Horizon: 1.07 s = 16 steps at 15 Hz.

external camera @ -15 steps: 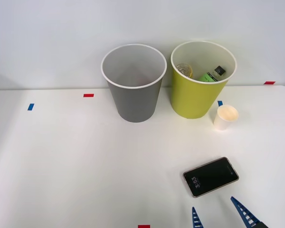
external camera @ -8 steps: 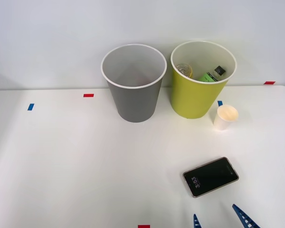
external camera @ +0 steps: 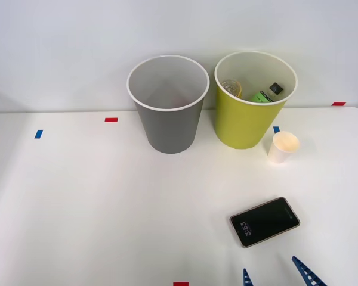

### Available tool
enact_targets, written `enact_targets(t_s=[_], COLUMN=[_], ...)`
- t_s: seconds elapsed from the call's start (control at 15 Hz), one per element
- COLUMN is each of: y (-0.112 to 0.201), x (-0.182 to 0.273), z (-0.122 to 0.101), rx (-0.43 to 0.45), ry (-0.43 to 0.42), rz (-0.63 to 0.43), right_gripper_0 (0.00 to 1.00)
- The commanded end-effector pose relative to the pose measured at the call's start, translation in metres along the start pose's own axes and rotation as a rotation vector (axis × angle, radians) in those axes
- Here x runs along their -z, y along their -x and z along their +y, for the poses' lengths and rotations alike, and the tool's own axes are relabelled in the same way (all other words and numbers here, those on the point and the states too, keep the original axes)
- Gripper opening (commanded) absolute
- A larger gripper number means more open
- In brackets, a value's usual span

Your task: Put cans in the gray bin, plastic bottles in the light green bin

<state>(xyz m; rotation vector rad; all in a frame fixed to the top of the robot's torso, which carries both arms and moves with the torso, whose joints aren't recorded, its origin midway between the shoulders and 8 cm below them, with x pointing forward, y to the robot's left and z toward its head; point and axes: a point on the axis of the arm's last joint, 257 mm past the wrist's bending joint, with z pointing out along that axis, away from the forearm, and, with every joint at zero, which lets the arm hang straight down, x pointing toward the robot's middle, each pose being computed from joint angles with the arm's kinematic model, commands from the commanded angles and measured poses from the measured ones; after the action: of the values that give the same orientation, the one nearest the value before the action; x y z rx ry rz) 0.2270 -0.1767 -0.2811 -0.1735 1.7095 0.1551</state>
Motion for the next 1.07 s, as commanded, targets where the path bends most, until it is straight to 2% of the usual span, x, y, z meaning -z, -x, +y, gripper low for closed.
enact_targets(t_s=[0.07,1.07], y=[-0.0001,-0.0001], x=[0.0,0.0], z=[-0.0001,-0.0001], rx=[0.0,0.0], ry=[0.0,0.0], rz=[0.0,0.0], right_gripper_0=[1.0,1.0])
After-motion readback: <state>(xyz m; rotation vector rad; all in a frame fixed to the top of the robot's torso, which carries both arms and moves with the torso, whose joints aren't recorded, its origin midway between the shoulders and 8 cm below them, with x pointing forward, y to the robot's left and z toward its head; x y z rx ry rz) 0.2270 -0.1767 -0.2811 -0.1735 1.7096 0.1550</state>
